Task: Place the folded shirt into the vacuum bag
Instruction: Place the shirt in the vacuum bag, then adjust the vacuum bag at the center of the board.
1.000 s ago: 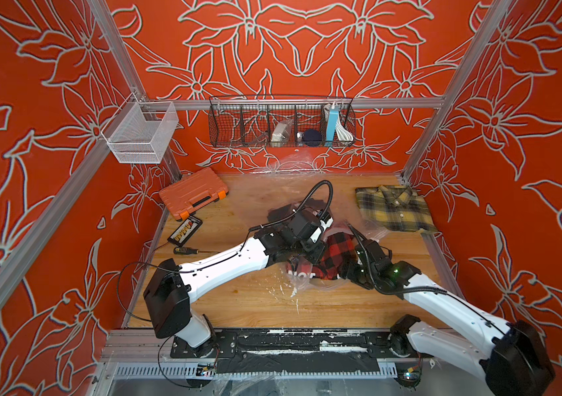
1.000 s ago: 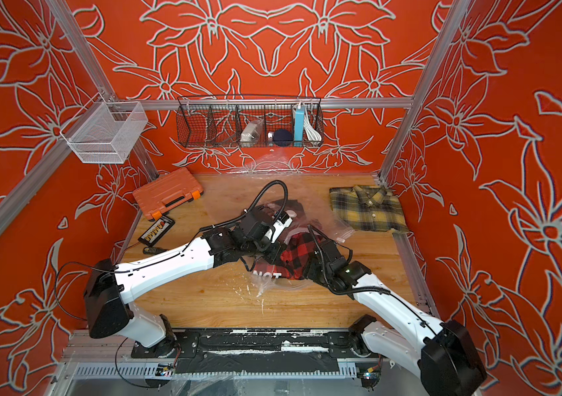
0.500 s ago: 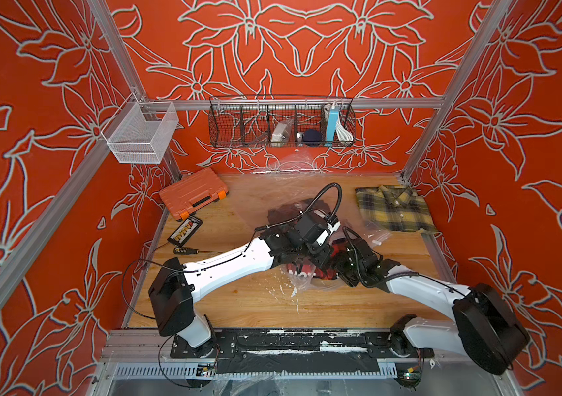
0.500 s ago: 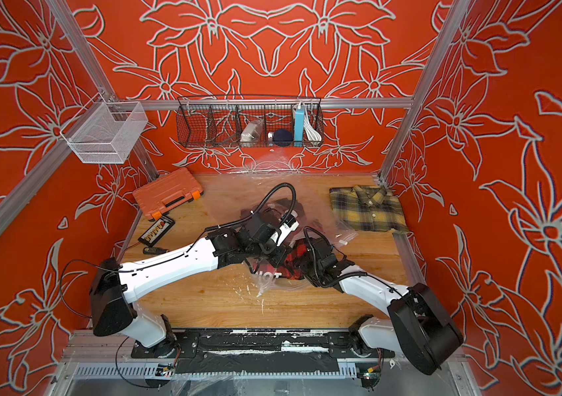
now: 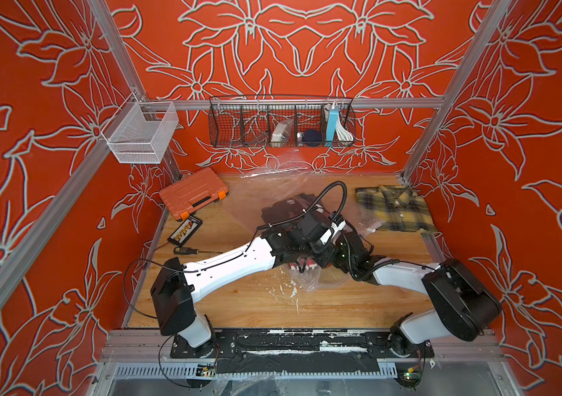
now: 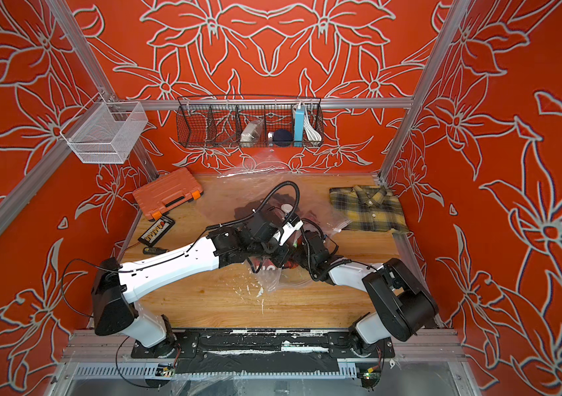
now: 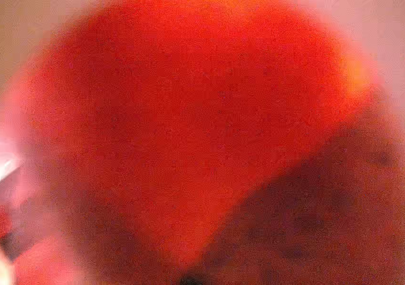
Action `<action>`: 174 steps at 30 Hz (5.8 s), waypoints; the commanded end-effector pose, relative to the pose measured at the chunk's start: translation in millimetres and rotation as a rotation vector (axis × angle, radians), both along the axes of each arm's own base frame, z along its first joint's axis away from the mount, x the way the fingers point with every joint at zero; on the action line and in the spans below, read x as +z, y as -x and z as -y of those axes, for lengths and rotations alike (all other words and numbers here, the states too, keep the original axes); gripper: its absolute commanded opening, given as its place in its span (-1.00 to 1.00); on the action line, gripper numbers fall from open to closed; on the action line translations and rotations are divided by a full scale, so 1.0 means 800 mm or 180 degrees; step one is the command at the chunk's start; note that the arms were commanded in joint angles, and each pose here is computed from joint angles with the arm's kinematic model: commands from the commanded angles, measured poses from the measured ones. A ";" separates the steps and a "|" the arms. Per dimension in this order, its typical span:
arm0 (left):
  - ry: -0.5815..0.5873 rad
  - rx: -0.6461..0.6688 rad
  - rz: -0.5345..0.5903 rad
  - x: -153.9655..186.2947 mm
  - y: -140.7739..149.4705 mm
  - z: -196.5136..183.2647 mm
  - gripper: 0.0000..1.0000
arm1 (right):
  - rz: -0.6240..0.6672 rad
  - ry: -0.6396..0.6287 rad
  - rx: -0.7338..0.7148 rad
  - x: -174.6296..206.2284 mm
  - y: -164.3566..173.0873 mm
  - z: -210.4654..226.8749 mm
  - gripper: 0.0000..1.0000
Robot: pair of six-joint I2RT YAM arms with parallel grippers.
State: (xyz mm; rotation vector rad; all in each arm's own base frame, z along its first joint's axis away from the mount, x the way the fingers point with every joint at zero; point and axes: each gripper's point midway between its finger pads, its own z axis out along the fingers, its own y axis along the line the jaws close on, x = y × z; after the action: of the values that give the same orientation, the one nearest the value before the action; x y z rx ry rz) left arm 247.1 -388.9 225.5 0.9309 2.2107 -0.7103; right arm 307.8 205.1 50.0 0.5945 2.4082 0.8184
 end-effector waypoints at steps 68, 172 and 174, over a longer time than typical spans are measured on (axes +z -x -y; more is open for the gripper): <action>0.0159 -0.0388 -0.0180 -0.004 0.037 0.044 -1.00 | 0.0417 -0.0649 0.0561 0.025 -0.154 -0.111 -0.86; 0.0258 0.1889 -0.0448 -0.090 -0.056 -0.202 0.04 | -0.0633 0.0416 0.1429 -0.025 0.017 -0.129 0.20; 0.0267 0.1931 -0.0425 -0.085 -0.056 -0.208 0.04 | -0.0584 0.0247 0.1697 -0.007 0.023 -0.158 0.21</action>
State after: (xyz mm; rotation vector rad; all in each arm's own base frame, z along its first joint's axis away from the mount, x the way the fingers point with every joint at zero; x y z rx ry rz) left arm 294.1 -235.7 156.9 0.1532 2.3733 -0.6207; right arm 304.2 306.9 38.3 -0.0421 2.7510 0.7421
